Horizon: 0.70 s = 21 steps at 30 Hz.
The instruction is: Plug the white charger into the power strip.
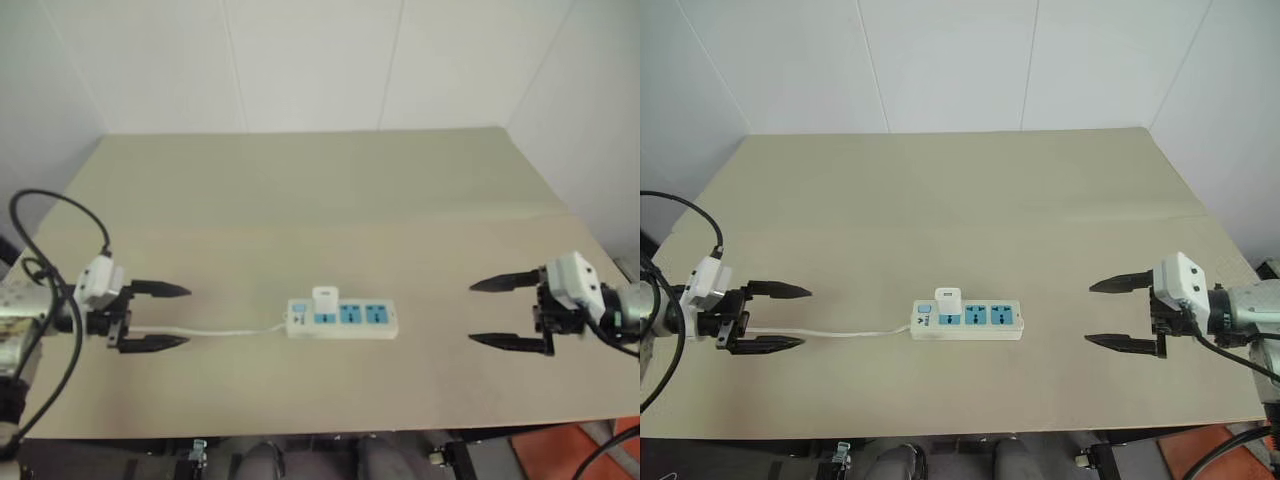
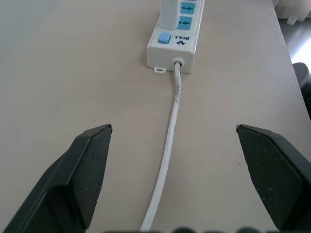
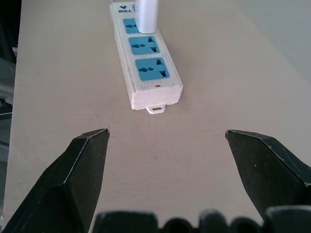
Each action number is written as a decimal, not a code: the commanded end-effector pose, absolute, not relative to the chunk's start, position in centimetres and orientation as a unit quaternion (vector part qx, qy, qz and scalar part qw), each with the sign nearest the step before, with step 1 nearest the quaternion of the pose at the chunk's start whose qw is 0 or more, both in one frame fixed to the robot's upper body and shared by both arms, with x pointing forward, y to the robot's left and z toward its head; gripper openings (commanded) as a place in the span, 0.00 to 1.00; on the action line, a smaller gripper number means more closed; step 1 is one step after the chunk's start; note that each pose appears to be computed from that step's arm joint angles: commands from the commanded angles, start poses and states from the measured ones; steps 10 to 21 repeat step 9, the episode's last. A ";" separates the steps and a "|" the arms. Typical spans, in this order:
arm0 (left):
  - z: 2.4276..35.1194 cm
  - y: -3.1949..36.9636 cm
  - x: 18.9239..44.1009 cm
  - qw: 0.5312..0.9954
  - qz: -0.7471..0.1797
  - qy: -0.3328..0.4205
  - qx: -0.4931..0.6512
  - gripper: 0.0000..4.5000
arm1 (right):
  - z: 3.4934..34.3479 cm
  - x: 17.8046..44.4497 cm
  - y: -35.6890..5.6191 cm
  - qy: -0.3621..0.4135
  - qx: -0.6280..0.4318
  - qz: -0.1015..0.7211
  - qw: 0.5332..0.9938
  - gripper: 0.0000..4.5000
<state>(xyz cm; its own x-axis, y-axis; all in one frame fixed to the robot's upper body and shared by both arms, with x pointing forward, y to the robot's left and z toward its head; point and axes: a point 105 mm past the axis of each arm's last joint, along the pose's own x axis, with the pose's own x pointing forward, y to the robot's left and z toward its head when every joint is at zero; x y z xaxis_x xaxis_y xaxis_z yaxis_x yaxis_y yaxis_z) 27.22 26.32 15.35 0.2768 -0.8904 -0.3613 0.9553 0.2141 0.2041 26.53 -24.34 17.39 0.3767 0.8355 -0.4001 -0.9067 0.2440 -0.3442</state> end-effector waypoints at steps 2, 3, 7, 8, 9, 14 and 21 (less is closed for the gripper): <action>16.3 25.5 27.6 0.768 -0.605 0.058 0.204 0.99 | 19.3 26.5 -24.7 0.039 -0.287 0.533 0.795 1.00; 16.3 25.4 27.7 0.768 -0.605 0.057 0.203 0.99 | 19.3 26.5 -24.7 0.041 -0.288 0.532 0.795 1.00; 16.4 25.3 28.0 0.769 -0.604 0.053 0.201 0.99 | 19.3 26.3 -25.0 0.052 -0.292 0.530 0.795 1.00; 16.4 25.3 28.0 0.769 -0.604 0.054 0.201 0.99 | 19.2 26.2 -25.1 0.054 -0.294 0.528 0.795 1.00; 16.4 25.3 28.0 0.769 -0.604 0.055 0.200 0.99 | 19.2 26.1 -25.2 0.055 -0.295 0.528 0.795 1.00; 16.4 25.3 28.0 0.769 -0.604 0.055 0.200 0.99 | 19.2 26.1 -25.2 0.055 -0.295 0.528 0.795 1.00; 16.4 25.3 28.0 0.769 -0.604 0.055 0.200 0.99 | 19.2 26.1 -25.2 0.055 -0.295 0.528 0.795 1.00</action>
